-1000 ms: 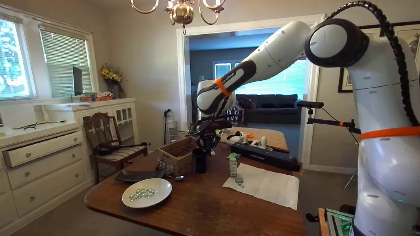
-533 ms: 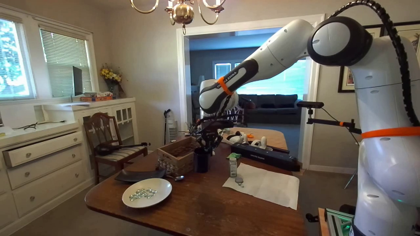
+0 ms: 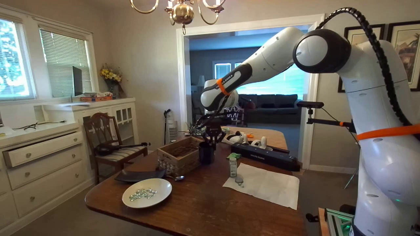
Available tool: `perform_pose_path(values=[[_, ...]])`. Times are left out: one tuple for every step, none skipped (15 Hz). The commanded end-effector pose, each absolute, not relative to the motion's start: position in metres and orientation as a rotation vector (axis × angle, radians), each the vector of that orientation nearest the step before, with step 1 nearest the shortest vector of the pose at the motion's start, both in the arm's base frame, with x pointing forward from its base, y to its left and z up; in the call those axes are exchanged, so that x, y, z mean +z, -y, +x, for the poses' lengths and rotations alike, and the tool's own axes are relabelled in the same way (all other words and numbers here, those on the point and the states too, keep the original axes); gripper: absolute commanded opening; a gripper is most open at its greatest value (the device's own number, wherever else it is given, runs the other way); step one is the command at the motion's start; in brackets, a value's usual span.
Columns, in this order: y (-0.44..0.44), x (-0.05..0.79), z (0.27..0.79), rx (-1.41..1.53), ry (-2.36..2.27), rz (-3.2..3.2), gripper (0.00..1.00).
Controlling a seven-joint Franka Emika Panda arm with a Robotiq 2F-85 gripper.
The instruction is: Move the black cup to the right then pour the glass beads on the plate into it
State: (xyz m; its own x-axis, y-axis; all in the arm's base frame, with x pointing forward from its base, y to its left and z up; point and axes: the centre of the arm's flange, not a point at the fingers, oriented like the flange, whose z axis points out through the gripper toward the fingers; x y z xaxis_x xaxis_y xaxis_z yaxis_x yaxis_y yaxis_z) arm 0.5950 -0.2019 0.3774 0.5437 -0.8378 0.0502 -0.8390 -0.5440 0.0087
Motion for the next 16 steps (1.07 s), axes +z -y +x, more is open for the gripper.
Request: perform_pose_path(values=[[0.22, 0.37, 0.608, -0.021, 1.631, 2.678, 0.03], [0.223, 0.367, 0.605, -0.028, 1.656, 2.669, 0.03], [0.226, 0.363, 0.601, -0.026, 1.668, 2.678, 0.03], [0.229, 0.356, 0.599, -0.012, 1.668, 2.697, 0.03], [0.233, 0.35, 0.597, -0.016, 1.682, 2.71, 0.03], [0.235, 0.345, 0.595, -0.023, 1.695, 2.715, 0.03], [0.236, 0.337, 0.591, 0.002, 1.693, 2.727, 0.03], [0.235, 0.332, 0.586, 0.001, 1.702, 2.727, 0.03], [0.235, 0.325, 0.582, 0.025, 1.696, 2.724, 0.03], [0.235, 0.319, 0.578, 0.04, 1.701, 2.722, 0.03], [0.234, 0.317, 0.574, 0.064, 1.707, 2.701, 0.03], [0.233, 0.317, 0.573, 0.061, 1.714, 2.699, 0.03], [0.238, 0.316, 0.583, 0.021, 1.689, 2.687, 0.1], [0.238, 0.312, 0.581, 0.022, 1.69, 2.685, 0.1], [0.238, 0.31, 0.581, 0.021, 1.691, 2.684, 0.1], [0.238, 0.31, 0.58, 0.022, 1.691, 2.684, 0.1]])
